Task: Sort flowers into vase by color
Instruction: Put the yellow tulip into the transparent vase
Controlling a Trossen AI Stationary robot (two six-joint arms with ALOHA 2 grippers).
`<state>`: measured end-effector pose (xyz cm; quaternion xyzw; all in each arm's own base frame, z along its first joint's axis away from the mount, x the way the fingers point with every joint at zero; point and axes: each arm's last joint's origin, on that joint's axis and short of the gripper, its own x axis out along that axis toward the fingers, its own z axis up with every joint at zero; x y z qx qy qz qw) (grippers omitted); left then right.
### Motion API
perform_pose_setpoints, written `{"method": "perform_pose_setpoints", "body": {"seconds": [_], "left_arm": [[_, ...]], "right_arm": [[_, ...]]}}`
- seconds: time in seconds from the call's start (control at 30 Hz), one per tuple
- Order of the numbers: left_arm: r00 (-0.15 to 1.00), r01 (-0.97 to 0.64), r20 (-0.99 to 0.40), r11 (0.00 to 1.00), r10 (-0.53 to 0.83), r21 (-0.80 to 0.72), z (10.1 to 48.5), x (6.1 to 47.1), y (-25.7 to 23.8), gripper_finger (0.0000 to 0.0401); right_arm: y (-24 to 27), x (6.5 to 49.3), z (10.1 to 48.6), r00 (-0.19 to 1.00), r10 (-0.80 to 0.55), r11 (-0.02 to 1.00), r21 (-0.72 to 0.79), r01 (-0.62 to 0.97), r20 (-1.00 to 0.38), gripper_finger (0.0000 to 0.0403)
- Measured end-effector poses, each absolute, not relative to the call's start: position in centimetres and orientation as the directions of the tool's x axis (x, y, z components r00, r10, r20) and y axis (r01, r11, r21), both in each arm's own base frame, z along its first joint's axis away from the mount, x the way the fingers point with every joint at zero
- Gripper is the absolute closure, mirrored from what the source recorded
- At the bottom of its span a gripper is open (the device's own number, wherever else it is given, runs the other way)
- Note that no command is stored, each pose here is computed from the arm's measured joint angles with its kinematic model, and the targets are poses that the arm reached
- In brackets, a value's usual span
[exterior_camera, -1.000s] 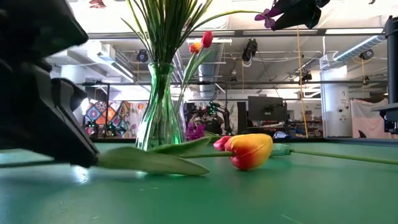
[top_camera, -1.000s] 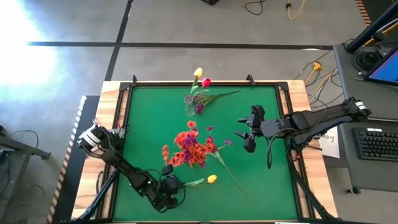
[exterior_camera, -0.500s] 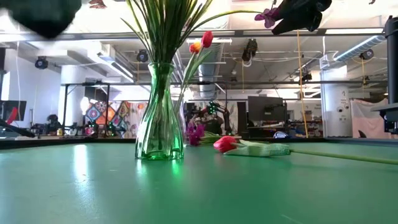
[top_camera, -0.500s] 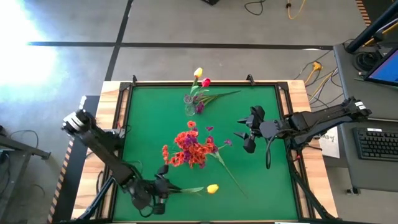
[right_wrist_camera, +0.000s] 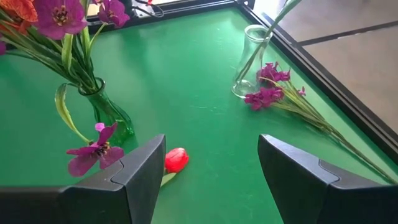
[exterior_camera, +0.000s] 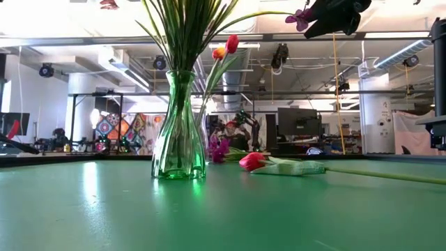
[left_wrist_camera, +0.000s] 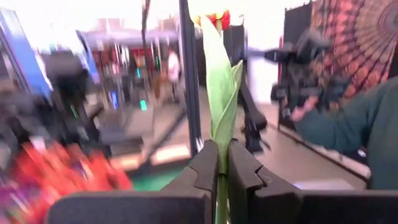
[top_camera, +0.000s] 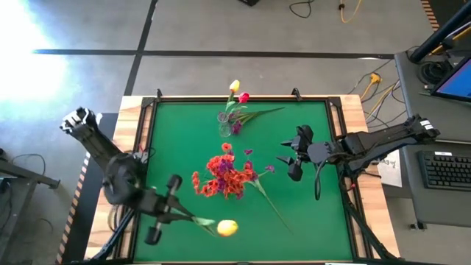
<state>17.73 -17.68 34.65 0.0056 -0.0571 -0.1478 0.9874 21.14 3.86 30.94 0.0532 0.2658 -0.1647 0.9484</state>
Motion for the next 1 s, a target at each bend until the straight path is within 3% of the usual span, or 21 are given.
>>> {"method": "perform_pose_setpoints", "body": {"seconds": [0.2, 0.37, 0.57, 0.8, 1.0], "left_arm": [[0.934, 0.189, 0.276, 0.969, -0.228, 0.162, 37.8, 16.0, -15.3, 0.0401], [0.946, -0.036, 0.323, 0.978, -0.032, 0.204, 39.0, 16.1, -12.5, 0.0401], [0.925, -0.248, 0.355, 0.922, 0.135, 0.297, 39.6, 17.7, -8.4, 0.0401], [0.870, -0.345, 0.460, 0.888, 0.180, 0.305, 41.0, 16.6, -3.1, 0.0401], [0.861, -0.382, 0.456, 0.877, 0.224, 0.290, 38.9, 17.1, 1.9, 0.0401]], "right_arm": [[3.9, 21.1, 30.9, 0.805, -0.284, 0.941, 0.010, 0.339, -0.522, 0.0156], [3.9, 21.2, 31.0, 0.807, -0.284, 0.941, 0.011, 0.338, -0.517, 0.0156], [3.9, 21.3, 31.2, 0.819, -0.288, 0.944, -0.006, 0.329, -0.496, 0.0156], [3.9, 21.3, 31.1, 0.821, -0.291, 0.949, -0.038, 0.314, -0.492, 0.0156], [3.9, 21.6, 31.5, 0.839, -0.310, 0.948, -0.077, 0.309, -0.447, 0.0156]]}}
